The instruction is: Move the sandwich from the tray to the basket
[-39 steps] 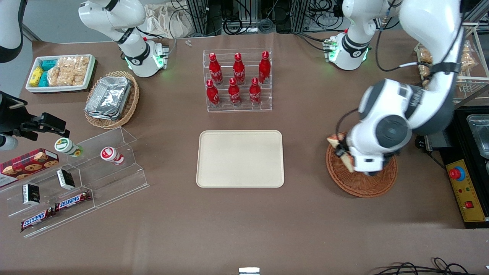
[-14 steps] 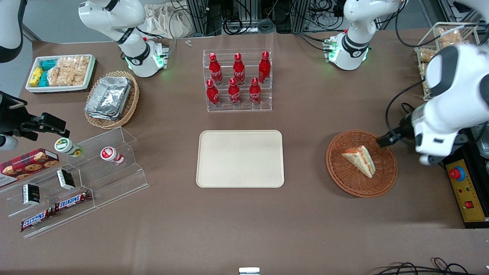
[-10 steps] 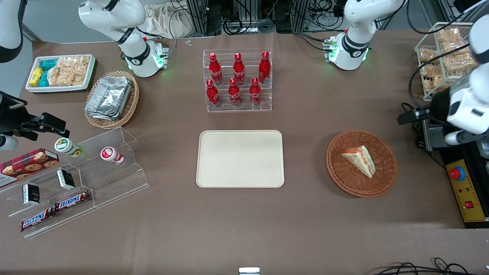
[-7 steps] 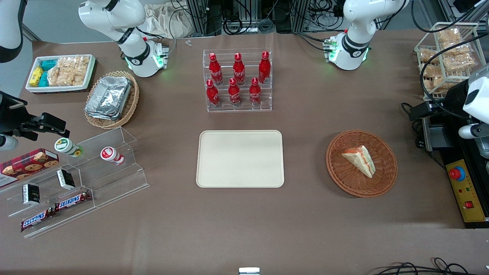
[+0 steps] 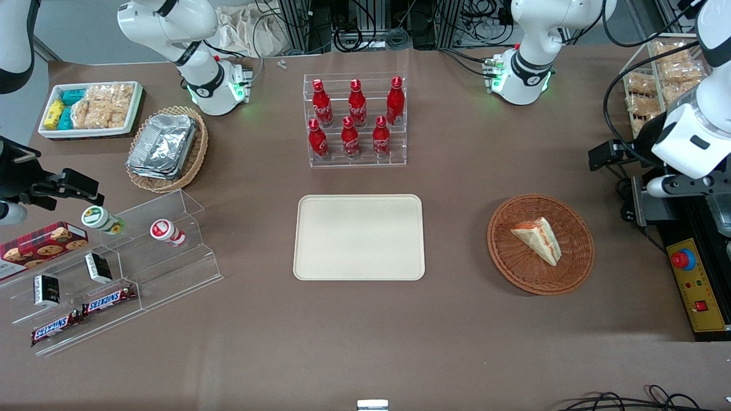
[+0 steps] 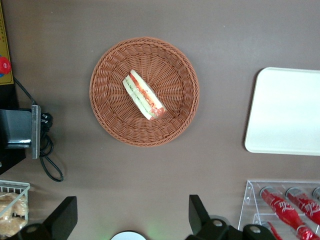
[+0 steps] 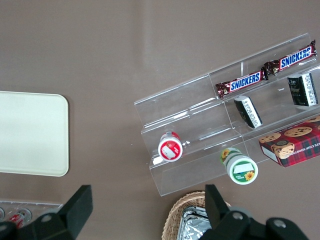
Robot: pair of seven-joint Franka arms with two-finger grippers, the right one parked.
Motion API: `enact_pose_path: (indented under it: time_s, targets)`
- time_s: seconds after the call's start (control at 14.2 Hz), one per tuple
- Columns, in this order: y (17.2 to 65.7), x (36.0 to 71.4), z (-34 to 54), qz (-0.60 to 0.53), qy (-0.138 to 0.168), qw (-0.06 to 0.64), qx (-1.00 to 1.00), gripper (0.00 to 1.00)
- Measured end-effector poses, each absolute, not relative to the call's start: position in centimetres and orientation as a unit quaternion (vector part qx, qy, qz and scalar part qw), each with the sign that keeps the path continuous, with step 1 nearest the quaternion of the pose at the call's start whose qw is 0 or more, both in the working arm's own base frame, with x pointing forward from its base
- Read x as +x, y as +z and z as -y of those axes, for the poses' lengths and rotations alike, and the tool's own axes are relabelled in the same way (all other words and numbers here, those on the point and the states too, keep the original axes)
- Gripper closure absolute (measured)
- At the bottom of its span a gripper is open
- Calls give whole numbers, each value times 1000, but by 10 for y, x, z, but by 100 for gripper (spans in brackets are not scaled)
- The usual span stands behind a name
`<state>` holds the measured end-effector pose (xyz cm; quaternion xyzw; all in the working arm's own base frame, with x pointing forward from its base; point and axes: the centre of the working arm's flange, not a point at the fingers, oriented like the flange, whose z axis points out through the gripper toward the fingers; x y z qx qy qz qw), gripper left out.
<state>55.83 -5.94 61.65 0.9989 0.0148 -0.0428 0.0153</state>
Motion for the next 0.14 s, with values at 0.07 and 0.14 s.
enact_pose_path:
  time_s: [0.07, 0.14]
  targets:
    - [620, 557, 57, -7, -40, 16, 999, 0]
    - [621, 557, 55, -2, -39, 16, 999, 0]
